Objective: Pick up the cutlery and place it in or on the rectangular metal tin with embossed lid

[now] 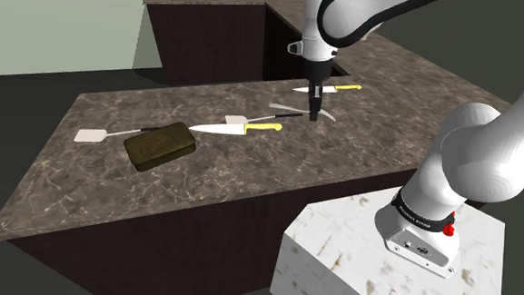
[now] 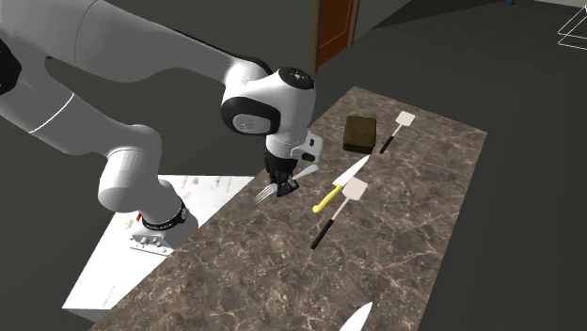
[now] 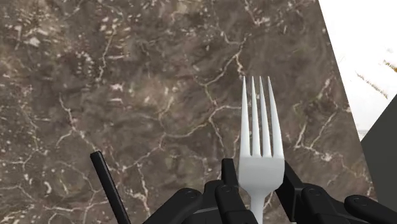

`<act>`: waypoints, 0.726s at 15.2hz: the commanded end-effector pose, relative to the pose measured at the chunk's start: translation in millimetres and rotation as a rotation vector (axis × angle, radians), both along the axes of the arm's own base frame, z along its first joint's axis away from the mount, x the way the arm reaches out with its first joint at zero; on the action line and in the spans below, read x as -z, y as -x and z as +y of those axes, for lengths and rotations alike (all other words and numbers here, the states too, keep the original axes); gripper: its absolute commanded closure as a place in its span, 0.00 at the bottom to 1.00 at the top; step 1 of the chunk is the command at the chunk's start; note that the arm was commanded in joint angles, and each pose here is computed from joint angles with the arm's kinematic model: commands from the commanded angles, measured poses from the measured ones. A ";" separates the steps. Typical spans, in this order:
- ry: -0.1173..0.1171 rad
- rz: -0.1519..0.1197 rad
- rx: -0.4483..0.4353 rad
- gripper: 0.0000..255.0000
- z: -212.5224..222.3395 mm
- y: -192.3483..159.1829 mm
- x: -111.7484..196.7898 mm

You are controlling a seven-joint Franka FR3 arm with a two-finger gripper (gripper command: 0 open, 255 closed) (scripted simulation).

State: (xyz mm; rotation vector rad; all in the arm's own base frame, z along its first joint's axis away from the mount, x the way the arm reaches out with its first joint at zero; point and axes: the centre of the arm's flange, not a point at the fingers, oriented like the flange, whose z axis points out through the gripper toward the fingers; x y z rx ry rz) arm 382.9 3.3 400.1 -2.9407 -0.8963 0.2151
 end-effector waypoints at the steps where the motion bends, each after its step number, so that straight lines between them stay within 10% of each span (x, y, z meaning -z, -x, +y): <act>1: 0.000 0.000 0.000 1.00 -0.3 -0.9 -10.9; 11: 0.000 0.000 0.000 1.00 78.3 -71.2 -15.6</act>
